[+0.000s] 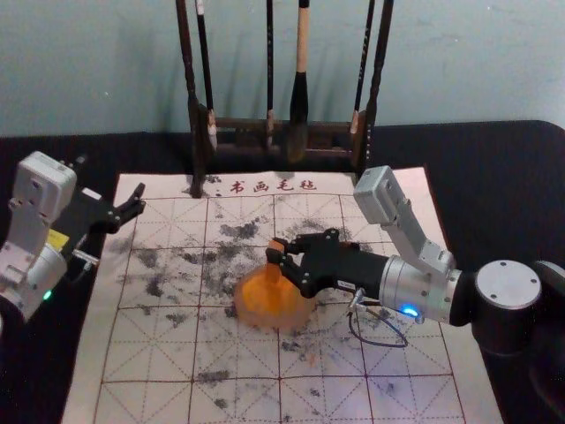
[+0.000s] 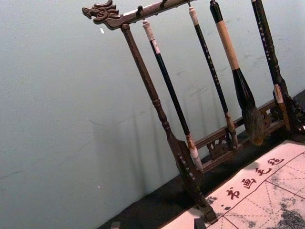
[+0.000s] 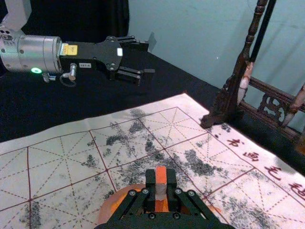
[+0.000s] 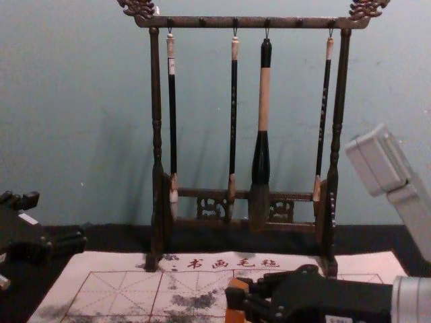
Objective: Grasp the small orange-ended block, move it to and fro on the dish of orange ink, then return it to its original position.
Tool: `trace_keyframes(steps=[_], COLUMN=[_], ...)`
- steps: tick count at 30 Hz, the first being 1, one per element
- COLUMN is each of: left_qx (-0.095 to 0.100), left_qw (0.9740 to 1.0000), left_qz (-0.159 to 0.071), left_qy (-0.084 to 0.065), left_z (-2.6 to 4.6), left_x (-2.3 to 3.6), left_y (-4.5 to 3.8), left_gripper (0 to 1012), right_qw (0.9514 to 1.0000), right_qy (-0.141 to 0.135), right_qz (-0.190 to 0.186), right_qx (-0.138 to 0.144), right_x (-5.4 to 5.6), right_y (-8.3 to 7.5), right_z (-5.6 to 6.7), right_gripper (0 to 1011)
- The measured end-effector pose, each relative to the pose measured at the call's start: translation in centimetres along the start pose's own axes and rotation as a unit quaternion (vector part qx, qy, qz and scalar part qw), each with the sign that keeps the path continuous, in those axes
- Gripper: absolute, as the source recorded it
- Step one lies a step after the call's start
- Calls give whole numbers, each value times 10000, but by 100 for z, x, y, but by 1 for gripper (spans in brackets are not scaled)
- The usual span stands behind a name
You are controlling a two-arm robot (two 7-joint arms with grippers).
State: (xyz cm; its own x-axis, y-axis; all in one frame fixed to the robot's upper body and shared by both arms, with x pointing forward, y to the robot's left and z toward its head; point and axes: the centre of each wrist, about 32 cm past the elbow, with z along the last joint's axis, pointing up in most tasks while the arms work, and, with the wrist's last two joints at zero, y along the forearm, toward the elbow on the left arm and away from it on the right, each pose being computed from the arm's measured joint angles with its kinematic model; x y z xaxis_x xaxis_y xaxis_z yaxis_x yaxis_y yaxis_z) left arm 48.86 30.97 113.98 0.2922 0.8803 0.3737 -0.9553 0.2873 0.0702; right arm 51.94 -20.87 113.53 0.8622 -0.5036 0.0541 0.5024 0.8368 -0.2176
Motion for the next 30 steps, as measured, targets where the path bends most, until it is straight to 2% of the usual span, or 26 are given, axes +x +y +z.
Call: trace_keyframes(steps=[15, 30], left_qx=[0, 0], left_qw=[10000, 10000], left_qz=[0, 0], left_qy=[0, 0], left_z=[0, 0], left_x=[0, 0], left_y=[0, 0], left_gripper=[1001, 1001], right_qw=[9999, 9999], right_qy=[17, 69], right_qz=[-94, -14], right_qx=[-73, -89], right_x=[27, -16], right_y=[-109, -224], right_z=[-39, -50], right_gripper=[126, 126])
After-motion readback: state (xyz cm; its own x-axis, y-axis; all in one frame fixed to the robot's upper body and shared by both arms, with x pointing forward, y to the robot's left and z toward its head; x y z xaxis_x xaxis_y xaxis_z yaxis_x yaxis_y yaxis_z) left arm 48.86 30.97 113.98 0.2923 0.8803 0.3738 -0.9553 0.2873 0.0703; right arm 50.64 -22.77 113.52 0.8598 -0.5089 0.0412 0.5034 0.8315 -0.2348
